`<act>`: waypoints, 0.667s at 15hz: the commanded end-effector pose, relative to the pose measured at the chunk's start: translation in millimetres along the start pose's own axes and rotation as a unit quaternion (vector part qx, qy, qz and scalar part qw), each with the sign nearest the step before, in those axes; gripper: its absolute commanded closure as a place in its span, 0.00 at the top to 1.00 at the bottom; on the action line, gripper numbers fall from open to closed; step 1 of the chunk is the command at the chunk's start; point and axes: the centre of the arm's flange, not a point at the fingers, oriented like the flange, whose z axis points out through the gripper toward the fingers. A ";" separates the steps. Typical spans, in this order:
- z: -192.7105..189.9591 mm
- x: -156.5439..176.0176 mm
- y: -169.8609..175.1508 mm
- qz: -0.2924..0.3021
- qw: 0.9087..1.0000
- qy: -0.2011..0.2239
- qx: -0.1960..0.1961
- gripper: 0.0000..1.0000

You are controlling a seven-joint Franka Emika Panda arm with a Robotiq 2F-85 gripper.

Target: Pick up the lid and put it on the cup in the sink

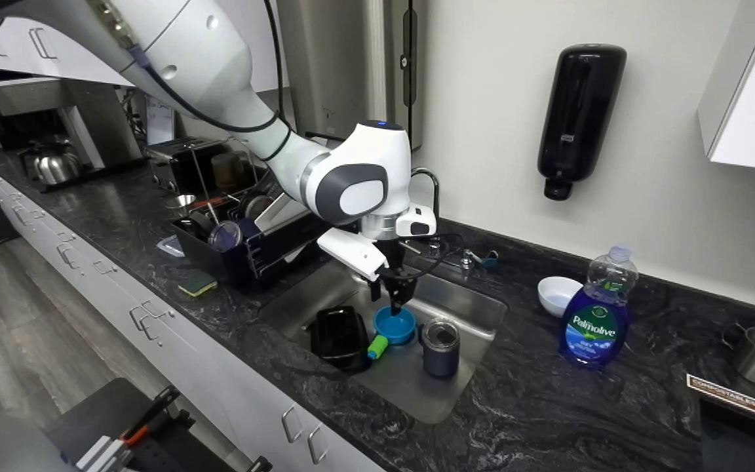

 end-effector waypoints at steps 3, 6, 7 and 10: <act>0.1 -41.5 -15.2 0.006 1.000 0.013 0.003 0.99; 0.2 -51.6 -19.1 0.011 1.000 0.011 0.009 1.00; 1.3 -53.6 -18.8 0.011 1.000 0.009 0.008 1.00; 2.3 -57.8 -18.9 0.005 1.000 0.010 0.012 1.00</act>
